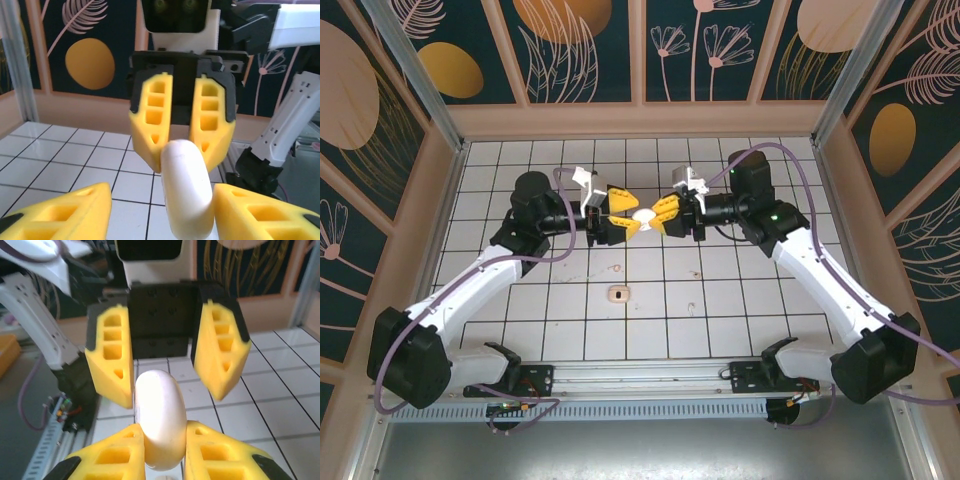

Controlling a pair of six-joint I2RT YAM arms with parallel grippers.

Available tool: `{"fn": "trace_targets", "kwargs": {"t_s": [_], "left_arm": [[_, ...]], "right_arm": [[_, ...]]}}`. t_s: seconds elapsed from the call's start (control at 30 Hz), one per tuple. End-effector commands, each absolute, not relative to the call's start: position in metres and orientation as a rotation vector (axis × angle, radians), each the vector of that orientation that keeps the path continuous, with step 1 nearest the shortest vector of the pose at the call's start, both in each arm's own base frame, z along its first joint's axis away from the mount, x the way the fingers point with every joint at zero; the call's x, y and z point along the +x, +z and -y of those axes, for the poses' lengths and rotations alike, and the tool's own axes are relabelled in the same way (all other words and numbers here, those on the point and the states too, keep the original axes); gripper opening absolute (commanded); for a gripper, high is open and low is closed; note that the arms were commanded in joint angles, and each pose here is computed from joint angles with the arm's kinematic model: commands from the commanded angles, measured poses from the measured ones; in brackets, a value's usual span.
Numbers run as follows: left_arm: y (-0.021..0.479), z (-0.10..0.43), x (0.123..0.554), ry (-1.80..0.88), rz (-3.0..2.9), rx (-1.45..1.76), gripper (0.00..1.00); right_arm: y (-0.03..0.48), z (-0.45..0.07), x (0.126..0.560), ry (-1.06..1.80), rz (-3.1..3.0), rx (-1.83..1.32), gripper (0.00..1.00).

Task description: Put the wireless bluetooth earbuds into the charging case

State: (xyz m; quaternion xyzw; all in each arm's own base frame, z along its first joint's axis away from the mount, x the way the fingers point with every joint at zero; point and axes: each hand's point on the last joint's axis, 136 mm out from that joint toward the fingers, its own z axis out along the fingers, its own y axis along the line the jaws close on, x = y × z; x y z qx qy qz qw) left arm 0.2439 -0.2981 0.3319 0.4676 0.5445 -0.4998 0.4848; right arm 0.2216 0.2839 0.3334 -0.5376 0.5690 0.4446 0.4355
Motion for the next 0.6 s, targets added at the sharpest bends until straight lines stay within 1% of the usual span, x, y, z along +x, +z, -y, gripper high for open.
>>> {"fn": "trace_targets", "kwargs": {"t_s": [0.0,0.1,0.23,0.57], "left_arm": [[0.311,0.29,0.246,-0.982,-1.363,1.275,0.57],[0.296,0.285,0.247,-0.876,-1.369,1.332,0.59],[0.29,0.282,0.245,-0.824,-1.337,1.37,0.61],[0.272,0.284,0.238,-0.879,-1.367,1.438,0.6]], "right_arm": [[0.329,-0.267,0.226,0.903,-1.48,-1.372,0.2],[0.32,-0.259,0.233,0.799,-1.551,-1.382,0.2],[0.315,-0.255,0.235,0.707,-1.569,-1.414,0.2],[0.302,-0.277,0.227,0.556,-1.538,-1.571,0.2]]}}
